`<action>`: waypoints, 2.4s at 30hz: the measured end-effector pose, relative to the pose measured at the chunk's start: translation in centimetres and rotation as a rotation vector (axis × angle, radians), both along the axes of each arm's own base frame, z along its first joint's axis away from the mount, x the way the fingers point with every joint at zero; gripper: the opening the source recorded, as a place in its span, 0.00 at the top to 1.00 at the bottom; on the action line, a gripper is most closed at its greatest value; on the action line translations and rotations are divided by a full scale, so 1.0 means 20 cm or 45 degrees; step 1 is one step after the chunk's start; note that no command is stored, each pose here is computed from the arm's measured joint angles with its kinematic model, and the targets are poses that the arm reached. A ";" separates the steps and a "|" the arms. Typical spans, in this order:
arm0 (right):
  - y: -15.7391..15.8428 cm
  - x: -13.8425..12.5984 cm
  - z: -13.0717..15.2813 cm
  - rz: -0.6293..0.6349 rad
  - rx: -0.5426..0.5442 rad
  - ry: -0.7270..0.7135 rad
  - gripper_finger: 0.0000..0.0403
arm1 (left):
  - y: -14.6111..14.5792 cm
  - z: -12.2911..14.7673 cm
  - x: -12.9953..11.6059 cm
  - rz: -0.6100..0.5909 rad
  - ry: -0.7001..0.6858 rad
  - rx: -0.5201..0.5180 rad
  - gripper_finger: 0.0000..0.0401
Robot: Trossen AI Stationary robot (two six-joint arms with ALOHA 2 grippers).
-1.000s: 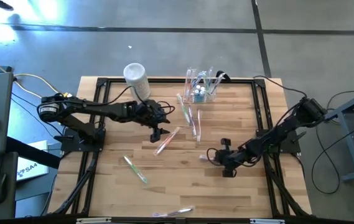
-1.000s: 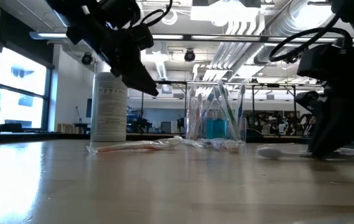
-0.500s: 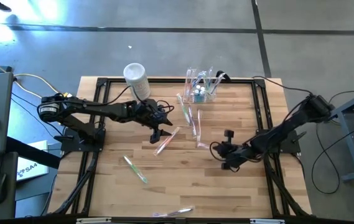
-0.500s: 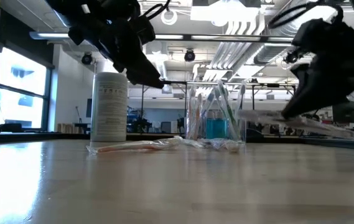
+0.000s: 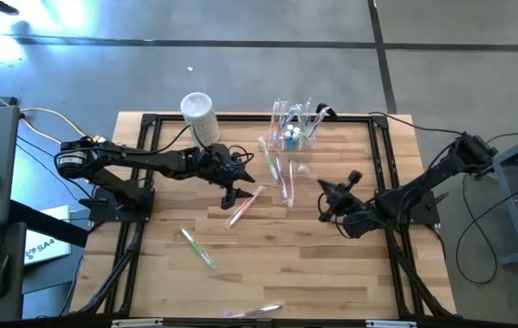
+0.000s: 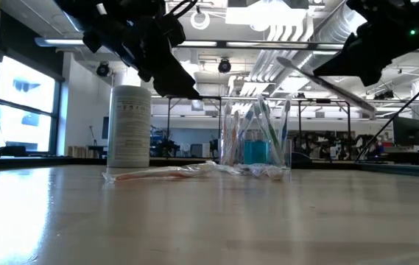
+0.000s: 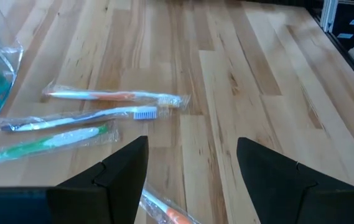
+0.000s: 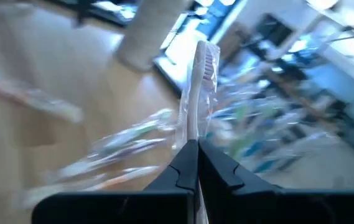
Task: Pick & Place toothbrushing station
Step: Put the violet toothbrush into the transparent organizer
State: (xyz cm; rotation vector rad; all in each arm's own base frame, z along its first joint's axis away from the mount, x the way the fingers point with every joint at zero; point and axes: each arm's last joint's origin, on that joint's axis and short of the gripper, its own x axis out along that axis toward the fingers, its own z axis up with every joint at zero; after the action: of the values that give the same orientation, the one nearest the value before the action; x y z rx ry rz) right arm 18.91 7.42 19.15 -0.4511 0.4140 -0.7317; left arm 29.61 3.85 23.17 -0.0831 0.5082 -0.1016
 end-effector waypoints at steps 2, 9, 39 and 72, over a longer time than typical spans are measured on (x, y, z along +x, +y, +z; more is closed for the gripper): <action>-0.02 -0.01 0.02 -0.035 -0.017 -0.013 0.99 | -0.01 0.00 0.00 -0.008 -0.002 0.004 0.40; -0.12 -0.05 0.08 -0.038 0.049 -0.100 0.99 | -0.04 0.00 0.01 -0.049 -0.009 0.031 0.40; -0.90 -0.15 0.01 0.443 0.045 -0.916 0.99 | -0.07 0.02 0.02 -0.051 -0.064 -0.023 0.40; -1.30 0.12 -0.23 0.198 0.340 -0.838 0.99 | -0.09 0.00 0.01 -0.066 0.008 -0.020 0.40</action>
State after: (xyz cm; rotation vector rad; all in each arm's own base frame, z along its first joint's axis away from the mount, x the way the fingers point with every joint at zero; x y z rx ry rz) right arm 21.28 -18.62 14.48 0.0226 -0.1429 -0.6212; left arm 29.75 2.12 23.15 -0.0857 0.5161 -0.1557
